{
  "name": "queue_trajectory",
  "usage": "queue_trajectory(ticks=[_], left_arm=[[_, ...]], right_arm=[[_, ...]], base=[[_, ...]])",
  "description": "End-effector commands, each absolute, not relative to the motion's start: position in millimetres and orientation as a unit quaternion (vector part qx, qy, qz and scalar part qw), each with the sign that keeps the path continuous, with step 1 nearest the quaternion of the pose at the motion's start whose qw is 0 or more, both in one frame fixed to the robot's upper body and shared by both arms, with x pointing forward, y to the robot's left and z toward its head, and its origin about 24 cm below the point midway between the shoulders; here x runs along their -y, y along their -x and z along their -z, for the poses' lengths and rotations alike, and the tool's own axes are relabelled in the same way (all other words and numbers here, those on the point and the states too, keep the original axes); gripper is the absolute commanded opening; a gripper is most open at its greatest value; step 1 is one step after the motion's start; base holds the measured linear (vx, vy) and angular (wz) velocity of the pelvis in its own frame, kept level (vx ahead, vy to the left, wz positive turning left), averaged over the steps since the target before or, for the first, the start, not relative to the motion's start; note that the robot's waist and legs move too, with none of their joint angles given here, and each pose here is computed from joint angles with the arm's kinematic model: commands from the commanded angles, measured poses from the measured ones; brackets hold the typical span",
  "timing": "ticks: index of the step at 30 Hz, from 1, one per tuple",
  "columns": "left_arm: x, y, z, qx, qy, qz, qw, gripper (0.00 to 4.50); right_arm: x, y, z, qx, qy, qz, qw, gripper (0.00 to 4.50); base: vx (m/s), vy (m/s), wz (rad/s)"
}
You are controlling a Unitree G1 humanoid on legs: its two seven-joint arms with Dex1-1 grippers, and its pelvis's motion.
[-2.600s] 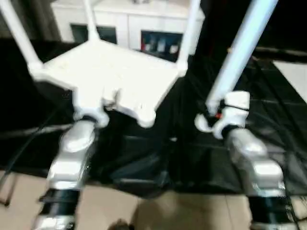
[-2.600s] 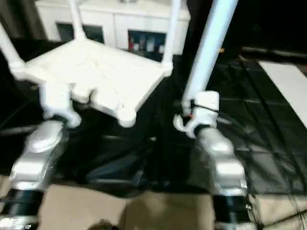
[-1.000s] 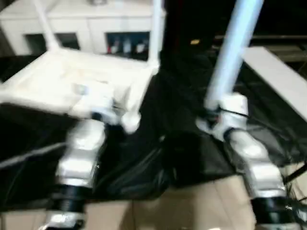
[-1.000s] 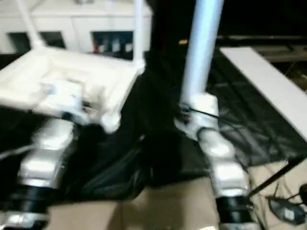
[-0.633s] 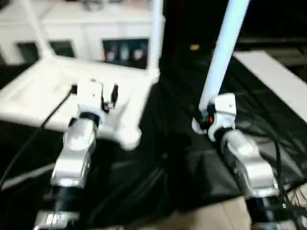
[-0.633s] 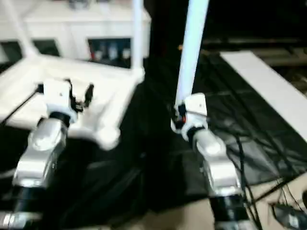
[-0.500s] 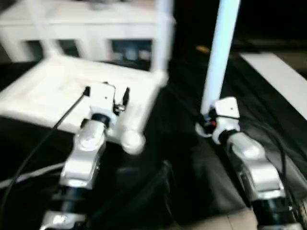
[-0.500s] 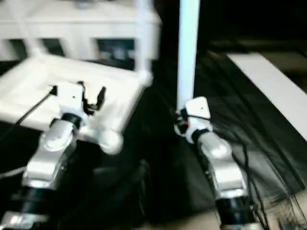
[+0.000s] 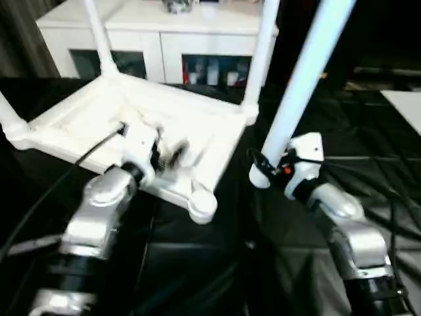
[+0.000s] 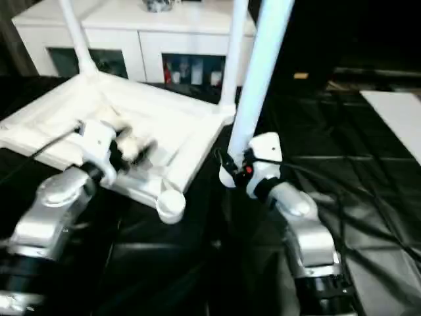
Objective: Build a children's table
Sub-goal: Move to table, then insert table leg to table base
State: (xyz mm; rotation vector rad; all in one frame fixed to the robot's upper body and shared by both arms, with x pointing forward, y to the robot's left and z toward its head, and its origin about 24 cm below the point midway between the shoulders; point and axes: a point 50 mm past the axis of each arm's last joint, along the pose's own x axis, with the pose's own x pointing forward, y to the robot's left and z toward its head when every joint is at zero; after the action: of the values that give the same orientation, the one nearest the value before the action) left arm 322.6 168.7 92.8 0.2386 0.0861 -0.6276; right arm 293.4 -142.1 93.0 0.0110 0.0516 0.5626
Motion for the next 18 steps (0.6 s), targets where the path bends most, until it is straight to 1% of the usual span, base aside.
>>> queue_trajectory(ticks=[1, 2, 3, 6, 7, 8, 9, 12, 13, 14, 18], left_arm=[[-167, -330, -98, -0.059, -0.141, 0.36, 0.921, 4.29], [-167, -331, -97, -0.064, -0.144, 0.367, 0.917, 4.4], [-168, -333, -96, -0.083, -0.153, 0.396, 0.902, 4.43], [-171, -338, -96, -0.111, -0.172, 0.439, 0.875, 4.47], [-172, -339, -96, -0.125, -0.182, 0.462, 0.859, 4.47], [-172, -340, -96, -0.131, -0.186, 0.472, 0.852, 4.47], [-175, -339, -95, -0.16, -0.206, 0.517, 0.815, 4.47], [-178, -343, -94, -0.194, -0.244, 0.544, 0.779, 4.47], [-179, -343, -94, -0.197, -0.249, 0.545, 0.776, 4.47], [-181, -347, -94, -0.213, -0.279, 0.55, 0.758, 4.47], [-185, -352, -95, -0.243, -0.314, 0.558, 0.729, 4.47]], right_arm=[[147.1, -292.7, -104, -0.002, -0.007, -0.288, 0.958, 1.88], [147.5, -292.6, -104, -0.003, -0.009, -0.289, 0.957, 1.88], [148.6, -292.0, -106, -0.003, -0.016, -0.299, 0.954, 1.88], [149.2, -289.4, -108, -0.006, -0.021, -0.325, 0.946, 1.88], [149.0, -287.6, -109, -0.01, -0.024, -0.34, 0.94, 1.88], [148.9, -286.9, -109, -0.012, -0.025, -0.347, 0.937, 1.88], [147.9, -282.5, -109, -0.025, -0.024, -0.378, 0.925, 1.88], [147.6, -277.4, -105, -0.047, -0.012, -0.41, 0.911, 1.88], [147.7, -277.0, -105, -0.048, -0.011, -0.412, 0.91, 1.88], [147.6, -275.1, -104, -0.054, -0.003, -0.422, 0.905, 1.88], [147.1, -273.0, -104, -0.056, 0.0, -0.431, 0.901, 1.88]], base=[[-0.094, -0.029, 0.13], [-0.094, -0.029, 0.13], [-0.091, -0.014, 0.09], [-0.072, -0.002, 0.01], [0.0, 0.0, 0.0], [0.0, 0.0, 0.0], [0.0, 0.0, 0.0], [0.0, 0.0, 0.0], [0.0, 0.0, 0.0], [0.0, 0.0, 0.0], [0.0, 0.0, 0.0]])
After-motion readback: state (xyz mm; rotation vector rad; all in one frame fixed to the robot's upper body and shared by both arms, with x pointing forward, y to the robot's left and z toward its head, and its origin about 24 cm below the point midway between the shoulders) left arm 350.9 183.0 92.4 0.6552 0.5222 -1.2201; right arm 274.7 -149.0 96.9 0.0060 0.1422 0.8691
